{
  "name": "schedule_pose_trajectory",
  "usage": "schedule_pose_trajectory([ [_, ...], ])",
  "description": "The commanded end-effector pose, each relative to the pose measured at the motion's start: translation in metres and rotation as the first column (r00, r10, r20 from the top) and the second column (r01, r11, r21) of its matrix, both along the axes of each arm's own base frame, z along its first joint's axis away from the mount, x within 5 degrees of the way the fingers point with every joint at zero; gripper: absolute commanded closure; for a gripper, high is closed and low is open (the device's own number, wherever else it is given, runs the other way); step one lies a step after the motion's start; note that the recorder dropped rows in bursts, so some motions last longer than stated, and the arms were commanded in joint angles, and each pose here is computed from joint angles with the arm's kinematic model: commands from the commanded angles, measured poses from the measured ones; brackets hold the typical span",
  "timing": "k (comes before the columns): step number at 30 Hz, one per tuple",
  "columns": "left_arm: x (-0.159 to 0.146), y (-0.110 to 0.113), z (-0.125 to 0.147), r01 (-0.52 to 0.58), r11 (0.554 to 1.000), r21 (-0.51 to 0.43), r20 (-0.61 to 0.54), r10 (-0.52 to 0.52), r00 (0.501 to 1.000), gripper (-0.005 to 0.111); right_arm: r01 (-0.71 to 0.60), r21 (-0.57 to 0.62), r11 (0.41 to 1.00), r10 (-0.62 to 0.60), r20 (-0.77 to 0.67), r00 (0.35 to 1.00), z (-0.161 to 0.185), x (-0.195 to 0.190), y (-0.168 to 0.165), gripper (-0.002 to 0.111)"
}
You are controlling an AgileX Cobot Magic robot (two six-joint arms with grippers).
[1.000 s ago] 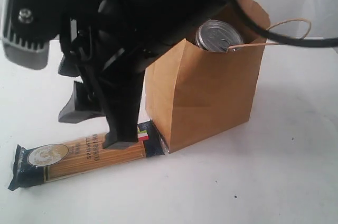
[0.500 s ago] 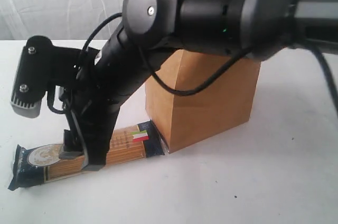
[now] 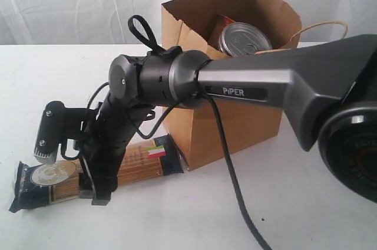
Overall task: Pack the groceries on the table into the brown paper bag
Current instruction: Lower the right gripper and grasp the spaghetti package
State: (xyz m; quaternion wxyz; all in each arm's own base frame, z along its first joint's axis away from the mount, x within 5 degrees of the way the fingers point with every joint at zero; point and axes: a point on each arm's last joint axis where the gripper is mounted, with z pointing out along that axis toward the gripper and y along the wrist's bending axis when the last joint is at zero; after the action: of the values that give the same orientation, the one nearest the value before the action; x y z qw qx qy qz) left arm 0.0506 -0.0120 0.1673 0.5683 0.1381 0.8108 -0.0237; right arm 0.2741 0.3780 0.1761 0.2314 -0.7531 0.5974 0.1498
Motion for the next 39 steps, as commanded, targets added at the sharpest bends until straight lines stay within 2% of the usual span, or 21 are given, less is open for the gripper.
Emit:
schedule_pose_trajectory([
  [1, 0.0, 0.0, -0.001, -0.005, 1.0, -0.004, -0.001, 0.005, 1.0, 0.107, 0.033, -0.013, 0.999, -0.032, 0.034, 0.999, -0.009, 0.019, -0.009, 0.037],
  [12, 0.0, 0.0, -0.001, -0.005, 1.0, -0.004, -0.001, 0.005, 1.0, 0.107, 0.098, -0.037, 0.995, -0.097, 0.028, 0.995, -0.036, 0.041, -0.021, 0.037],
  [19, 0.0, 0.0, -0.001, -0.005, 1.0, -0.004, -0.001, 0.005, 1.0, 0.107, 0.149, -0.118, 0.982, -0.165, -0.14, 0.976, -0.051, 0.032, -0.025, 0.039],
  [22, 0.0, 0.0, -0.001, -0.005, 1.0, -0.004, -0.001, 0.005, 1.0, 0.107, 0.153, -0.176, 0.972, -0.192, -0.228, 0.955, -0.05, 0.023, -0.028, 0.049],
  [28, 0.0, 0.0, -0.001, -0.005, 1.0, -0.004, -0.001, 0.005, 1.0, 0.107, 0.141, -0.313, 0.939, -0.259, -0.376, 0.89, -0.047, -0.001, -0.029, 0.087],
  [32, 0.0, 0.0, -0.001, -0.005, 1.0, -0.004, -0.001, 0.005, 1.0, 0.107, 0.109, -0.42, 0.901, -0.313, -0.456, 0.833, -0.044, -0.014, -0.035, 0.104],
  [34, 0.0, 0.0, -0.001, -0.005, 1.0, -0.004, -0.001, 0.005, 1.0, 0.107, 0.123, -0.451, 0.884, -0.348, -0.46, 0.817, -0.044, -0.017, -0.039, 0.108],
  [39, 0.0, 0.0, -0.001, -0.005, 1.0, -0.004, -0.001, 0.005, 1.0, 0.107, 0.178, -0.453, 0.873, -0.392, -0.437, 0.81, -0.035, -0.026, -0.052, 0.108],
])
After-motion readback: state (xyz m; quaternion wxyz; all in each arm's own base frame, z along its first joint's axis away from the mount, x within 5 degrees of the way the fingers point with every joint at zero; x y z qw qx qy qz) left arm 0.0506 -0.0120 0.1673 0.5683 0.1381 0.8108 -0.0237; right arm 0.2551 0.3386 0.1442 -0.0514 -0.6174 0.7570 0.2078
